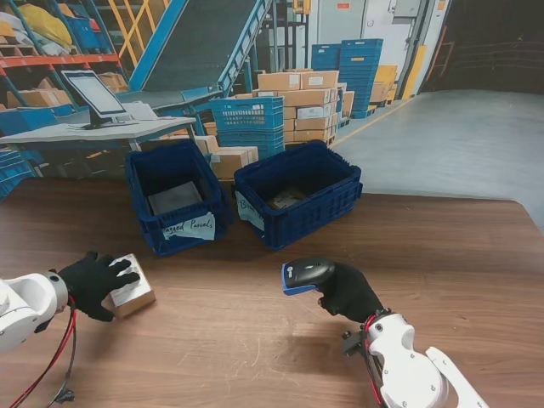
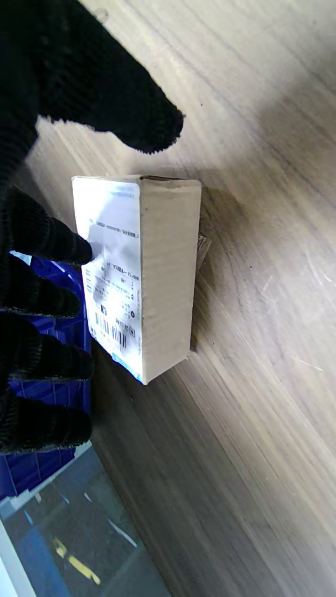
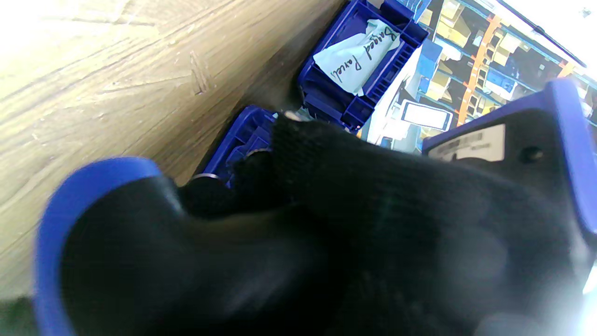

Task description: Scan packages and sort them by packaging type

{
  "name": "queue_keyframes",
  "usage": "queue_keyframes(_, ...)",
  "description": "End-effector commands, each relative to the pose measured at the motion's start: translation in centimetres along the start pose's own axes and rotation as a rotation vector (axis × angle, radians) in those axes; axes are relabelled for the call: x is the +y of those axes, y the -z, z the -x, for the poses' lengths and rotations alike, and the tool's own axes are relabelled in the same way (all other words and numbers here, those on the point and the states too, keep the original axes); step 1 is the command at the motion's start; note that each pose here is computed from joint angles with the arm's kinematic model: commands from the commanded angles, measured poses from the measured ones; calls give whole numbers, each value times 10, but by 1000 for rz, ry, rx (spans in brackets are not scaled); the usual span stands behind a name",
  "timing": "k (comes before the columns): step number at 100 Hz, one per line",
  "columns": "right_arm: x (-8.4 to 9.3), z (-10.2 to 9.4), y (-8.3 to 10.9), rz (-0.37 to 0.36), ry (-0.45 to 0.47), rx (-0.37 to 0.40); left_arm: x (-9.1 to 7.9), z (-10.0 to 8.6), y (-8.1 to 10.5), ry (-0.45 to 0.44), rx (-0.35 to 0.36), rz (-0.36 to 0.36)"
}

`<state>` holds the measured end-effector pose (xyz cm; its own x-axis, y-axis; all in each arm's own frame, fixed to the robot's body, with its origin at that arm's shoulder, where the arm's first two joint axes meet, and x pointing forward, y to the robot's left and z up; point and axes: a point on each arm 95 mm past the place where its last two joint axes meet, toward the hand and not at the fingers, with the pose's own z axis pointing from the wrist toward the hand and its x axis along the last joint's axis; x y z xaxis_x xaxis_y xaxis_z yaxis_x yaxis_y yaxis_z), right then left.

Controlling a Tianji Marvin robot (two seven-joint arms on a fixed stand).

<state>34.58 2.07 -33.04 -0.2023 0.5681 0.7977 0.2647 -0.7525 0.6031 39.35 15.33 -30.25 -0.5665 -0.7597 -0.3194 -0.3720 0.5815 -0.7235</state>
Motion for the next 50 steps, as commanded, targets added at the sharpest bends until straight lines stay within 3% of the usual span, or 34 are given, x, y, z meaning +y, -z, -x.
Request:
queue_keyframes(1, -2, -3, 1, -11, -9, 5, -2, 0, -1, -27, 18, 30)
queue_keyframes(21, -3, -2, 1, -16, -14, 4, -7, 1, -4, -67, 50, 60)
queue_keyframes(50, -3, -2, 0, -17, -19, 8, -13, 3, -3, -120, 43, 56)
